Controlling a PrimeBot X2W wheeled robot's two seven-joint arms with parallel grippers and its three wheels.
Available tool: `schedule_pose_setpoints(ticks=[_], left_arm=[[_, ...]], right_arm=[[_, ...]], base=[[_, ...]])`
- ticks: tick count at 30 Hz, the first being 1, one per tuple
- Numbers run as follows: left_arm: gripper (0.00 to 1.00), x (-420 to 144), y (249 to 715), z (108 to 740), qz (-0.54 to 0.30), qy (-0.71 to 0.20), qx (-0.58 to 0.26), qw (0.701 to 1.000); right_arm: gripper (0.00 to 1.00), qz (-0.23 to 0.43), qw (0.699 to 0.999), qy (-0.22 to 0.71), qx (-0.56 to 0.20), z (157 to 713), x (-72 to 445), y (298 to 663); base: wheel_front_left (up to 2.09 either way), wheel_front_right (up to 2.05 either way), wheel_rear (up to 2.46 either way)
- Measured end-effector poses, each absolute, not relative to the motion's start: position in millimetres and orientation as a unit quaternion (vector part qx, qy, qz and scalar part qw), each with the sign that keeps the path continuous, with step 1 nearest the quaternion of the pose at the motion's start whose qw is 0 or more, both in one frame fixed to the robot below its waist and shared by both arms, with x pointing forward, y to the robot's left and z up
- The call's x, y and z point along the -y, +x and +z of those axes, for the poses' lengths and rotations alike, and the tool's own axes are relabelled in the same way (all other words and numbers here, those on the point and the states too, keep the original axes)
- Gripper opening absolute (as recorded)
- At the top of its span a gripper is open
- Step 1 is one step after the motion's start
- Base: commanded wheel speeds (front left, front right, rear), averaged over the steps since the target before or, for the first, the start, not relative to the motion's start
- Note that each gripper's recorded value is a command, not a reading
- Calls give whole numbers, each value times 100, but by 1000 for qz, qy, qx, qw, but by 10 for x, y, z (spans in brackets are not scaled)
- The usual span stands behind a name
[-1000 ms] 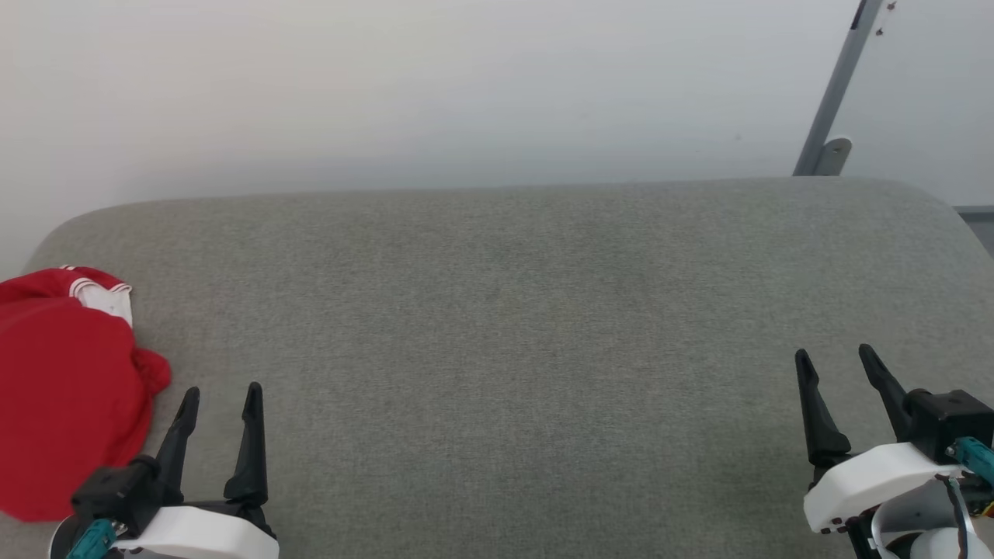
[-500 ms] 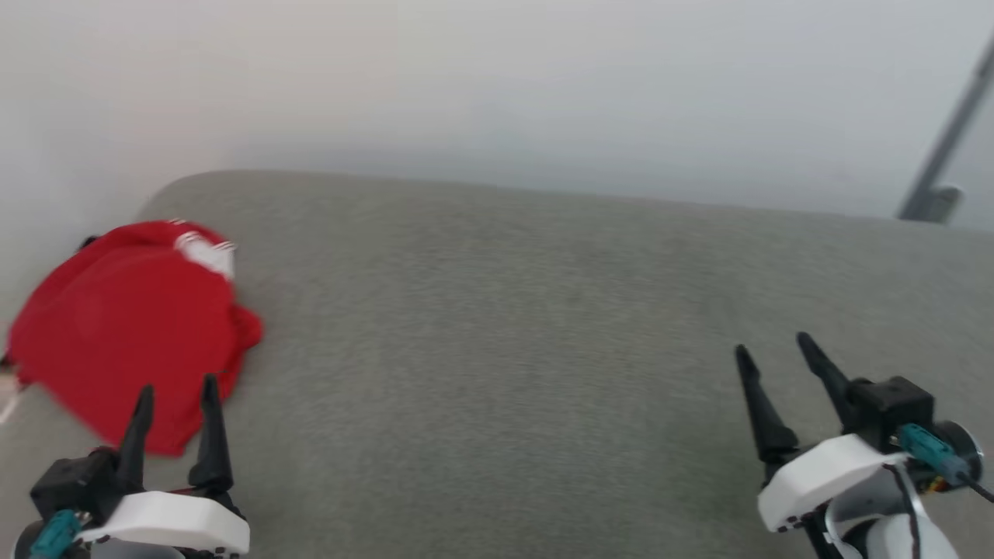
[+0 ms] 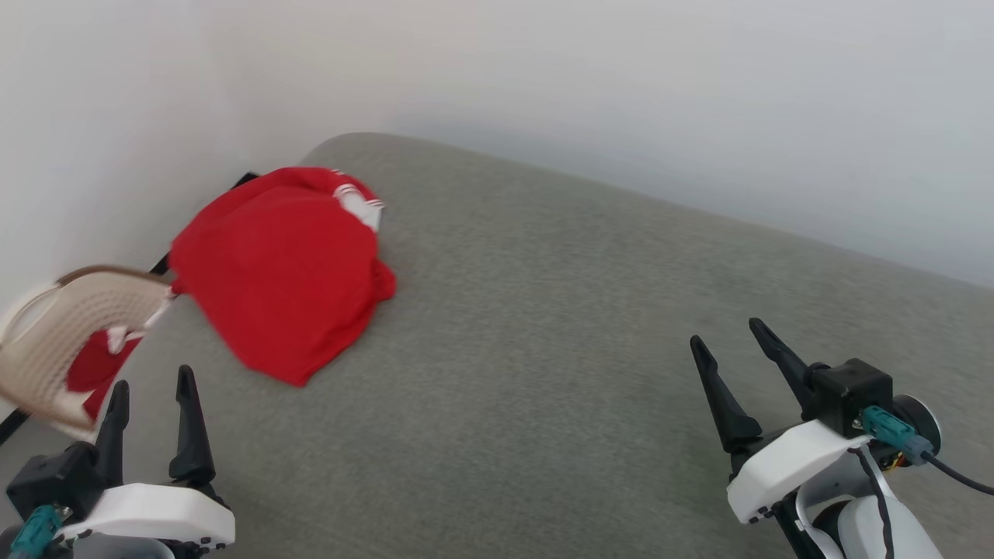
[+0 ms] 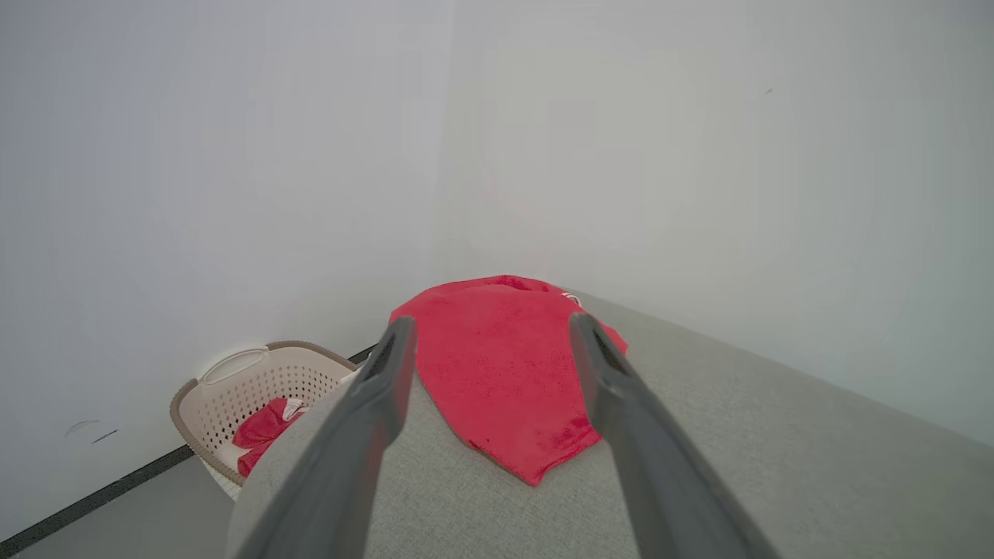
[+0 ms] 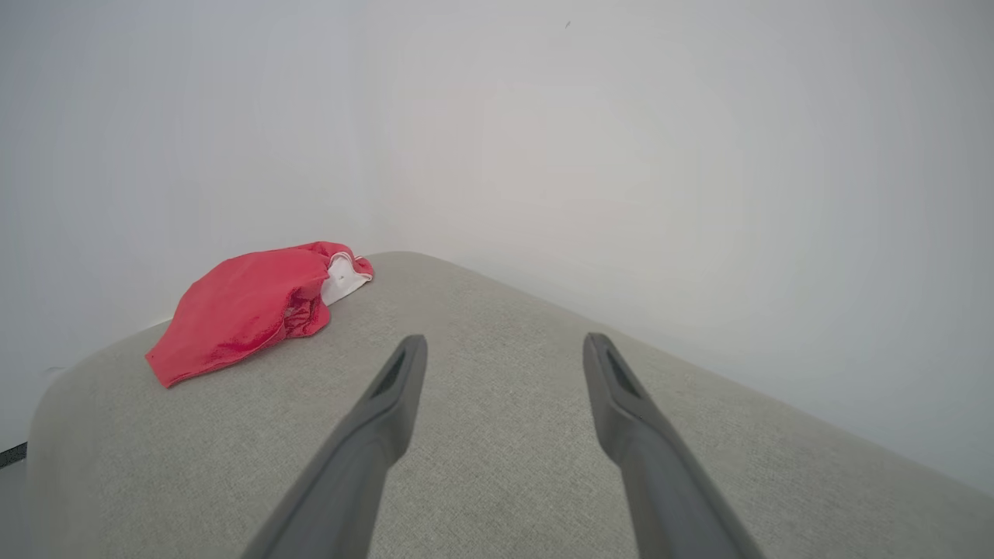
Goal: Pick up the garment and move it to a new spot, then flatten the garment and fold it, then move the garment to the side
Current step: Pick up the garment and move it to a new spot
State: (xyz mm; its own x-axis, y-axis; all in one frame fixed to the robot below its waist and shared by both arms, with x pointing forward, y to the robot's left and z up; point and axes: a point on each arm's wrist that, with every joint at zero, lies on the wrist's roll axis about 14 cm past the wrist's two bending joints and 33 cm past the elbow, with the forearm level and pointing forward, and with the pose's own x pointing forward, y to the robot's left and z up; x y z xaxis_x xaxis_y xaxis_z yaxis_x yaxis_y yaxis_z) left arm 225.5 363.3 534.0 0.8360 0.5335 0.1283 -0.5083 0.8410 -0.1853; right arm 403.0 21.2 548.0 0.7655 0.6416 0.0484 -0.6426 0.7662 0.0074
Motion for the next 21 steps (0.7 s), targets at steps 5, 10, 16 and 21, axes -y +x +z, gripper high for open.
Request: schedule_pose_setpoints(ticks=[5,10,16,21], left_arm=[[100,-3715,2092,5301,300,-74,85,947],[100,-3787,2131,5324,311,-75,85,944],[100,-3911,2436,5390,301,-82,83,947],[100,-4029,2854,5461,282,-71,74,954]], right_arm=[[100,364,931,11,18,5467,-382,4047],[100,368,930,10,14,5444,-410,4112],[100,361,933,10,3,5370,-334,4240],[100,349,937,7,6,5381,-224,4419]], base=[[0,0,0],[0,0,0],[0,0,0],[0,0,0]])
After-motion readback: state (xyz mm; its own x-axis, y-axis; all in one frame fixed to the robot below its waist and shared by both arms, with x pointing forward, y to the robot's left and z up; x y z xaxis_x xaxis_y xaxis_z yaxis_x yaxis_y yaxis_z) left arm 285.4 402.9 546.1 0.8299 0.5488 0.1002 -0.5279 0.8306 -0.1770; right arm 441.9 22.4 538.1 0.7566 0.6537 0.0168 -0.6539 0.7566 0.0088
